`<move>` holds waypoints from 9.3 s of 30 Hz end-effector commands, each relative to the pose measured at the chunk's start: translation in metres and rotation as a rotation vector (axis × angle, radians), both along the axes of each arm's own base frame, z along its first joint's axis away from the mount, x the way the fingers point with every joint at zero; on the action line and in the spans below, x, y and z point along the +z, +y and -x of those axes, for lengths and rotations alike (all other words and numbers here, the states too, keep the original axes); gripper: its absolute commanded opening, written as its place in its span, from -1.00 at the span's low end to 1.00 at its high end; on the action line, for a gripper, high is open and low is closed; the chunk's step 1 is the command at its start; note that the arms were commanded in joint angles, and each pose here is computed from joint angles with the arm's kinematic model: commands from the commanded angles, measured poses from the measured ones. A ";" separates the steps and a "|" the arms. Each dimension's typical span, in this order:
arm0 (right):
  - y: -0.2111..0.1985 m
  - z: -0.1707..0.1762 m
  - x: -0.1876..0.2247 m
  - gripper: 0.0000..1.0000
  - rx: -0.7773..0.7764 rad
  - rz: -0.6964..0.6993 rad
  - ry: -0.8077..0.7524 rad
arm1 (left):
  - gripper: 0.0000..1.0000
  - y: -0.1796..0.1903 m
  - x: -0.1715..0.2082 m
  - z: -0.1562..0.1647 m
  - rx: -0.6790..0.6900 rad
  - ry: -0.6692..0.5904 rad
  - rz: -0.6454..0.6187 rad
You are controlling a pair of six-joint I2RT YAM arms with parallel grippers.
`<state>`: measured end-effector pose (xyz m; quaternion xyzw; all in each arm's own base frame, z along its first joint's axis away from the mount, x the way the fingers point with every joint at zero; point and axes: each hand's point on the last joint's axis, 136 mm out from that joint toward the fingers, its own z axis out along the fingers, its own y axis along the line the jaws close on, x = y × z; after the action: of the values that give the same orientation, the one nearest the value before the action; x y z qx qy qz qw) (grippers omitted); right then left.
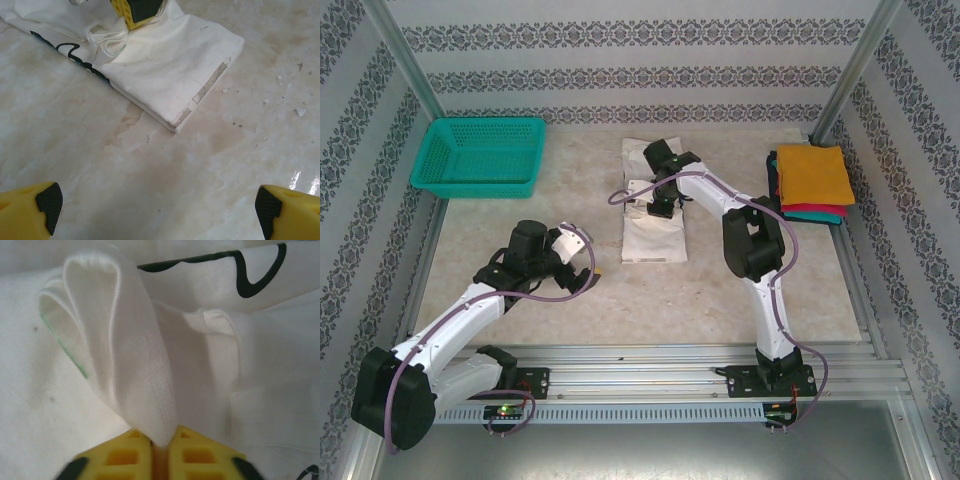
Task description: Fold and stack the t-shirts
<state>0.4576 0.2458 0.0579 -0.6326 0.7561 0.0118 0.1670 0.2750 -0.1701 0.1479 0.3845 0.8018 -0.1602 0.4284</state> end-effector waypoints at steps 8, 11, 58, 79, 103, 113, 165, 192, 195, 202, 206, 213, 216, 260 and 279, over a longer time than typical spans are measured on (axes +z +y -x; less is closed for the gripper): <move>-0.010 0.006 0.057 0.38 -0.039 -0.074 -0.130 | 1.00 0.000 0.006 0.001 0.005 -0.022 0.045; -0.001 0.036 0.062 0.42 0.015 -0.135 -0.119 | 1.00 -0.001 0.008 0.000 0.006 -0.025 0.052; 0.006 0.205 0.004 -1.00 0.102 -0.066 0.070 | 1.00 -0.001 0.017 0.004 0.024 -0.050 0.111; -0.010 0.271 0.082 -1.00 0.161 -0.074 0.115 | 0.83 -0.047 -0.066 -0.124 0.738 0.662 0.555; -0.009 0.251 0.085 -1.00 0.158 -0.068 0.113 | -1.00 -0.092 -0.123 -0.159 0.795 0.949 0.658; -0.010 0.250 0.109 -1.00 0.204 -0.063 0.098 | -1.00 -0.089 -0.138 -0.103 0.682 0.988 0.521; 0.024 -0.013 0.054 -1.00 0.124 -0.073 -0.058 | -1.00 -0.060 -0.186 -0.082 0.708 1.136 0.445; 0.005 -0.044 -0.032 -1.00 -0.007 0.037 -0.054 | -1.00 -0.055 -0.175 -0.073 0.710 1.117 0.449; 0.004 -0.043 -0.034 -1.00 -0.015 0.040 -0.052 | -0.83 -0.052 -0.162 -0.070 0.708 1.091 0.461; 0.005 -0.039 -0.037 -0.98 -0.026 0.020 -0.045 | -0.43 -0.030 -0.112 -0.066 0.782 0.959 0.441; 0.009 -0.040 -0.033 -0.74 -0.047 -0.017 -0.054 | -0.08 -0.036 -0.079 -0.072 0.741 0.890 0.430; 0.027 -0.041 0.023 0.40 -0.112 -0.245 -0.098 | -0.02 -0.063 -0.049 -0.098 0.669 0.844 0.514; 0.023 -0.050 0.055 0.53 -0.218 -0.388 -0.141 | -0.02 -0.068 -0.036 -0.109 0.662 0.805 0.542; -0.028 0.117 0.009 -0.02 -1.129 -0.849 0.360 | -0.69 -0.089 -0.146 -0.166 0.748 0.903 0.434; -0.062 0.058 0.031 0.61 -1.246 -0.884 0.403 | 0.36 -0.085 -0.001 -0.159 0.692 0.594 0.492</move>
<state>0.3964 0.1750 0.0916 0.0508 0.9119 0.3149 0.2583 0.4509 -0.2788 0.1483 -0.0546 0.8955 -0.3462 0.2743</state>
